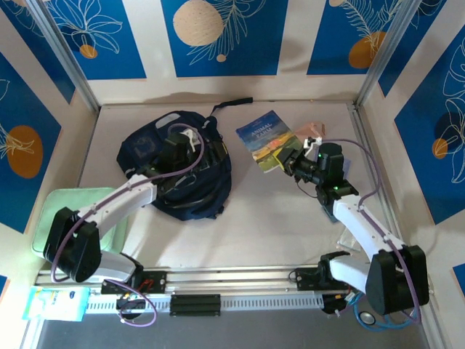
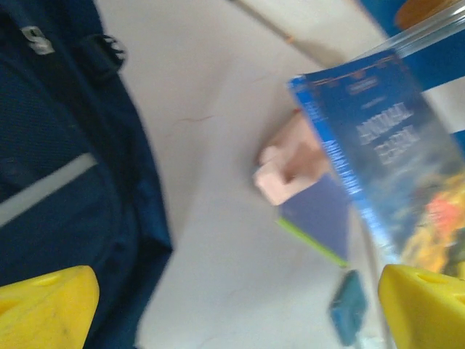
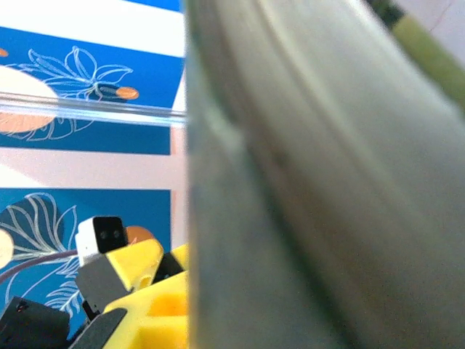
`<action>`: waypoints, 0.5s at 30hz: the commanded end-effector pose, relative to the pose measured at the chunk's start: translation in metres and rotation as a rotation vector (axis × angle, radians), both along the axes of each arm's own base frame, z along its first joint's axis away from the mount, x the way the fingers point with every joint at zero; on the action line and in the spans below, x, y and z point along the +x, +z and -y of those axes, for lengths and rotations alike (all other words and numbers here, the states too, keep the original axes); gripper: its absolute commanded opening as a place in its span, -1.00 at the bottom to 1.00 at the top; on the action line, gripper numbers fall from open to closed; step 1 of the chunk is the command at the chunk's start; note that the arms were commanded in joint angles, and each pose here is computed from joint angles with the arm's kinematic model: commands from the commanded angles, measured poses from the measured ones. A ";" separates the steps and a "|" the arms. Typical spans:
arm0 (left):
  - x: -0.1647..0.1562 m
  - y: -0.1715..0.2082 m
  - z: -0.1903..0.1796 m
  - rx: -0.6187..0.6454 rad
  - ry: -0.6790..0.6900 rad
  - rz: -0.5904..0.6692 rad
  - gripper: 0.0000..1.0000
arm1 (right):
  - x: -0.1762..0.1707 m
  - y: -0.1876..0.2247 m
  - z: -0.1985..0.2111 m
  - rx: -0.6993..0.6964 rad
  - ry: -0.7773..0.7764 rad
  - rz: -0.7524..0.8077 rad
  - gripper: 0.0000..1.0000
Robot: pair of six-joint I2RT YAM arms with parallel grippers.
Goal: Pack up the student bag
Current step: Open the student bag at the top-left of the table.
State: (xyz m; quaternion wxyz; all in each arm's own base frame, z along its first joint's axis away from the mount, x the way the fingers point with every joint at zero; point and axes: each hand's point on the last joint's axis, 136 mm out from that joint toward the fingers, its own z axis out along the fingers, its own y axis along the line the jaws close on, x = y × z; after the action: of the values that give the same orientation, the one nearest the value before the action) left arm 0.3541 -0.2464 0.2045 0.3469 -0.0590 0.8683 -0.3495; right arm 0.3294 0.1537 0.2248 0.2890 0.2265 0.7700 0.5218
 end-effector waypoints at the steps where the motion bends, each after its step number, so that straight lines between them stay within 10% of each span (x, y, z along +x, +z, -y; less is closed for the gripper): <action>1: -0.018 -0.022 -0.035 0.400 -0.129 0.012 0.99 | -0.007 0.013 0.010 -0.083 0.009 0.040 -1.00; 15: -0.021 -0.080 -0.062 1.015 -0.411 -0.105 0.93 | -0.009 0.003 0.016 -0.100 -0.007 -0.008 -1.00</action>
State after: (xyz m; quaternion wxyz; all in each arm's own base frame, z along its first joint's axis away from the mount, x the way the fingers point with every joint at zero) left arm 0.3420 -0.1936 0.1350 0.2556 0.2023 0.9453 -0.0113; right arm 0.3139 0.1367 0.1989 0.2620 0.2465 0.8074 0.4676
